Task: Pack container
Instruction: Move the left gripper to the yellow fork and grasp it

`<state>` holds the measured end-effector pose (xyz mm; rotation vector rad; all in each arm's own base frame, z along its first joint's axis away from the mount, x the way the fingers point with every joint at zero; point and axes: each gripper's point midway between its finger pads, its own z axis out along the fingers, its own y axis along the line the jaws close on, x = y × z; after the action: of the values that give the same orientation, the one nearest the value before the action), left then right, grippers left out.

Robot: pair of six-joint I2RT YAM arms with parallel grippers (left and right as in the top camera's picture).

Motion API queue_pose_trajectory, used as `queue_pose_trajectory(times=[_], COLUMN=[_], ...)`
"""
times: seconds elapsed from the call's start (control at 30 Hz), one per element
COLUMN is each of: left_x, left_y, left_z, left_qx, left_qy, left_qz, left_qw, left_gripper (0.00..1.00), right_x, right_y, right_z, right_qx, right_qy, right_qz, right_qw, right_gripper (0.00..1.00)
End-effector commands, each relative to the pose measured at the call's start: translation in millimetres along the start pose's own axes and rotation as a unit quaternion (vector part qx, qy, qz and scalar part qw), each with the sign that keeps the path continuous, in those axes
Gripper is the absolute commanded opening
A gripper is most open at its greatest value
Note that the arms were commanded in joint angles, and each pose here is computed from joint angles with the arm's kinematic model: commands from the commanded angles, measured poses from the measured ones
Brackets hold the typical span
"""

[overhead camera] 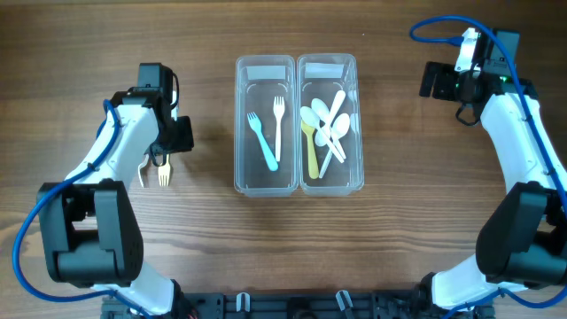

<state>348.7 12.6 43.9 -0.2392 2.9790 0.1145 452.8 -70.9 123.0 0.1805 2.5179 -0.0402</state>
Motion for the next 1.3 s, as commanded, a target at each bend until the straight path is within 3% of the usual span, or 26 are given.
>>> queue_pose_trajectory(times=[0.0,0.4,0.73,0.87,0.97,1.13,1.27], left_x=[6,20,38,40,42,46,47], left_y=[13,21,17,-2,-17,-20,-32], left_z=[6,42,73,72,70,69,66], left_qx=[-0.031,-0.020,-0.017,0.040,0.081,0.090,0.125], left_qy=[0.010,-0.001,0.049,0.056,0.062,0.070,0.075], left_qz=[0.003,-0.009,0.005,0.002,0.000,0.000,-0.003], left_qw=[0.999,1.000,0.999,0.998,0.995,0.993,0.989], left_gripper=[0.43,0.50,0.52,0.33,0.31,0.29,0.17], right_x=[-5,-5,-5,-5,-5,-5,-5], right_y=[1,1,1,1,1,1,1], right_z=[-6,-6,-6,-6,-6,-6,-6], right_qx=[0.000,0.000,0.000,0.000,0.000,0.000,0.000], right_qy=[-0.009,-0.009,-0.009,-0.009,-0.009,-0.009,-0.009], right_qz=[-0.007,-0.007,-0.007,-0.007,-0.007,-0.007,-0.007], right_qw=[1.000,1.000,1.000,1.000,1.000,1.000,1.000], right_gripper=[1.00,1.00,1.00,1.00,1.00,1.00,1.00])
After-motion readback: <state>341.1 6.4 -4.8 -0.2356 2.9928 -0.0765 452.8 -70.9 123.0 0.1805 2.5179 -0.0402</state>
